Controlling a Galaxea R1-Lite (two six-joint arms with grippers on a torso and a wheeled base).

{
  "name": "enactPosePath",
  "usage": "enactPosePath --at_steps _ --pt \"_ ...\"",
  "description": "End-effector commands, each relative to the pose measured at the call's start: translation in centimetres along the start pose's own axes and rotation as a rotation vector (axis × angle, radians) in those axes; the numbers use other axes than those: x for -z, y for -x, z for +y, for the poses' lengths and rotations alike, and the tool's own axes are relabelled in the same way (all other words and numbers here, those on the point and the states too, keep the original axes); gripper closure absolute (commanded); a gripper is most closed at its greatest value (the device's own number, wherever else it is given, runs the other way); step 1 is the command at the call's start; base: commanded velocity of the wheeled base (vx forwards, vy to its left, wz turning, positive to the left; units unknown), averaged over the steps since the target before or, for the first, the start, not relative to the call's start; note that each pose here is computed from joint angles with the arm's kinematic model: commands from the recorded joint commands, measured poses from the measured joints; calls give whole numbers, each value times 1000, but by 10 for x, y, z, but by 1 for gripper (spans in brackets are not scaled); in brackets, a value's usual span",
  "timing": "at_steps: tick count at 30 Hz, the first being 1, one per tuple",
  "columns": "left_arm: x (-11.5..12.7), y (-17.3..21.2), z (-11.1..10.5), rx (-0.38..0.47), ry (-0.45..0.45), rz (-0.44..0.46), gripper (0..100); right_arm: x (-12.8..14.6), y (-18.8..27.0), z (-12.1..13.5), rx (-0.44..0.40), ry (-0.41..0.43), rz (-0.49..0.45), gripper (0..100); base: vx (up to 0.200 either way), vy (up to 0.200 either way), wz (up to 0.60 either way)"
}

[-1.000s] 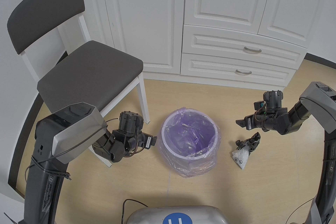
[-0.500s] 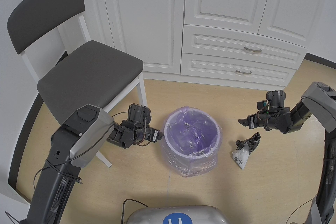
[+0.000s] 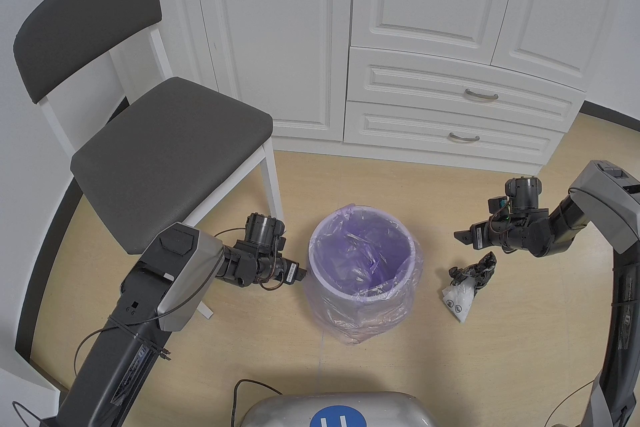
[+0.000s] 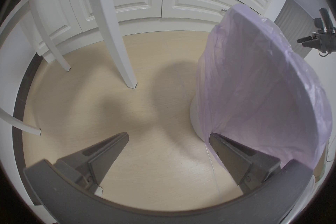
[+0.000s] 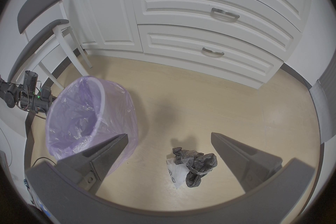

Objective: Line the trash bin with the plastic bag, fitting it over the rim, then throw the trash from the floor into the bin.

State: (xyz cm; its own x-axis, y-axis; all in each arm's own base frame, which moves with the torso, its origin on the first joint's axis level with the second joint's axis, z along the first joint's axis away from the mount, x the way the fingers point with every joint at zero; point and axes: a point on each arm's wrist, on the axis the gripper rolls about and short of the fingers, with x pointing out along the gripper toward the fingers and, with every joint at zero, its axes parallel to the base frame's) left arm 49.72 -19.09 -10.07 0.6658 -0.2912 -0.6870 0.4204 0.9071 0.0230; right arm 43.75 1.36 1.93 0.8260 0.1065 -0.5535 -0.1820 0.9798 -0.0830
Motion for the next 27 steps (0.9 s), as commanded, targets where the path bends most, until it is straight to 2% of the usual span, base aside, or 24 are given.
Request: enactPosePath --at_steps 1,5,9,11,12,17,23,24,27 --pt "8 -6 1 -3 4 13 0 5 -4 1 -4 1 12 0 0 0 0" --pt "4 -7 2 -36 15 -39 0 4 -3 2 -5 1 12 0 0 0 0" --pt "-6 -1 4 -93 64 -70 0 3 -2 2 -5 2 9 0 0 0 0" --pt "-19 8 2 -98 92 -99 0 2 -1 2 -4 2 6 0 0 0 0" --pt "-34 18 1 -102 127 -135 0 2 1 1 -3 1 4 0 0 0 0" --pt "-52 52 -6 -105 175 -157 0 -5 10 -1 4 0 -13 0 0 0 0" --pt "-34 79 -8 -124 167 -131 0 -12 23 -1 8 2 -28 0 0 0 0" --pt "-23 92 -8 -141 166 -119 0 -15 29 -3 17 4 -38 0 0 0 0" --pt "-12 118 -9 -148 165 -127 0 -17 35 -7 29 7 -47 0 0 0 0"
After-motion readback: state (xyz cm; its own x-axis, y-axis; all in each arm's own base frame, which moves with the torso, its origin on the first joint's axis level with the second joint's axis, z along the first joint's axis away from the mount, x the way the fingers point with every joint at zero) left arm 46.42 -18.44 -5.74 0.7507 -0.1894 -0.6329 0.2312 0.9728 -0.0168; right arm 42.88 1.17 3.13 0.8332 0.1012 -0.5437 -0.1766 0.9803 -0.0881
